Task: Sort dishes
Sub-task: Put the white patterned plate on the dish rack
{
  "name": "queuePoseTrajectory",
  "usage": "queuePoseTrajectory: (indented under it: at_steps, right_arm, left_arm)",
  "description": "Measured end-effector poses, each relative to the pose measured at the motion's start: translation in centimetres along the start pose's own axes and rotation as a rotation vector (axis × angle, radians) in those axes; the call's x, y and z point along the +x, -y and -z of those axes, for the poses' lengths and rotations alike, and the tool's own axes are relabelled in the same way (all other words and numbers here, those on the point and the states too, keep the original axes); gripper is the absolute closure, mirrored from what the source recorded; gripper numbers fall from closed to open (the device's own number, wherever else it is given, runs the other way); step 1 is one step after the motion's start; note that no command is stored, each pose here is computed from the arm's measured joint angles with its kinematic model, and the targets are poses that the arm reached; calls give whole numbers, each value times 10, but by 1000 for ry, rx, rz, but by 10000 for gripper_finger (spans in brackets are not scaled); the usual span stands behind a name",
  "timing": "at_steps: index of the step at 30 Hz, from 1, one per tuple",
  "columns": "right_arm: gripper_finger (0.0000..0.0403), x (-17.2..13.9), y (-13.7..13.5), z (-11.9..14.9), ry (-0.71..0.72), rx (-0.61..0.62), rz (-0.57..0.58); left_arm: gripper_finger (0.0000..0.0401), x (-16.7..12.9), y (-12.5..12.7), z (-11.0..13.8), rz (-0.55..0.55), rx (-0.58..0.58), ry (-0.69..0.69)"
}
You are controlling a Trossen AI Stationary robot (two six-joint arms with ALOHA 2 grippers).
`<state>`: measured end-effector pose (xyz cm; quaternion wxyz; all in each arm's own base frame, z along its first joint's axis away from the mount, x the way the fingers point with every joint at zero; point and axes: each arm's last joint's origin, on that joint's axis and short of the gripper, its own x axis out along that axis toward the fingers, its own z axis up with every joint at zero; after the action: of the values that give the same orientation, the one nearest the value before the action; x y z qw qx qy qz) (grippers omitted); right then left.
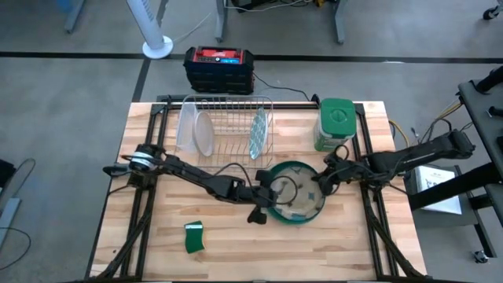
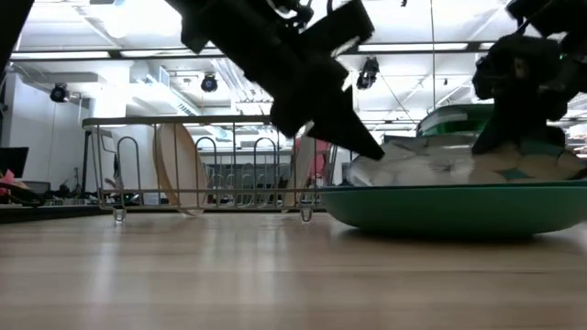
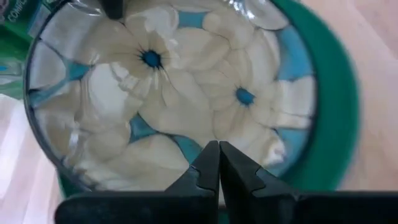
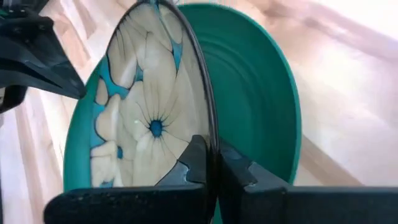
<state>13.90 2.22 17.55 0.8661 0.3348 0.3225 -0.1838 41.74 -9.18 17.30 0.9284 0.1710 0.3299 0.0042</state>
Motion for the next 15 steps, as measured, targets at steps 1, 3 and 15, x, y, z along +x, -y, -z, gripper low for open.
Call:
queuePoseTrajectory:
  at_steps: [1,3,15]
  right_arm:
    - [401,-4,-1,-2,11,-3,-3]
    - [401,-11,-3,-7,35,-20,7]
    - [402,-51,-24,-38,78,-51,84]
  left_arm:
    - [401,-4,-1,-3,-1,-1,12]
    - [401,-13,-3,-11,-2,1,41]
    - [401,-62,1,-34,30,77,100]
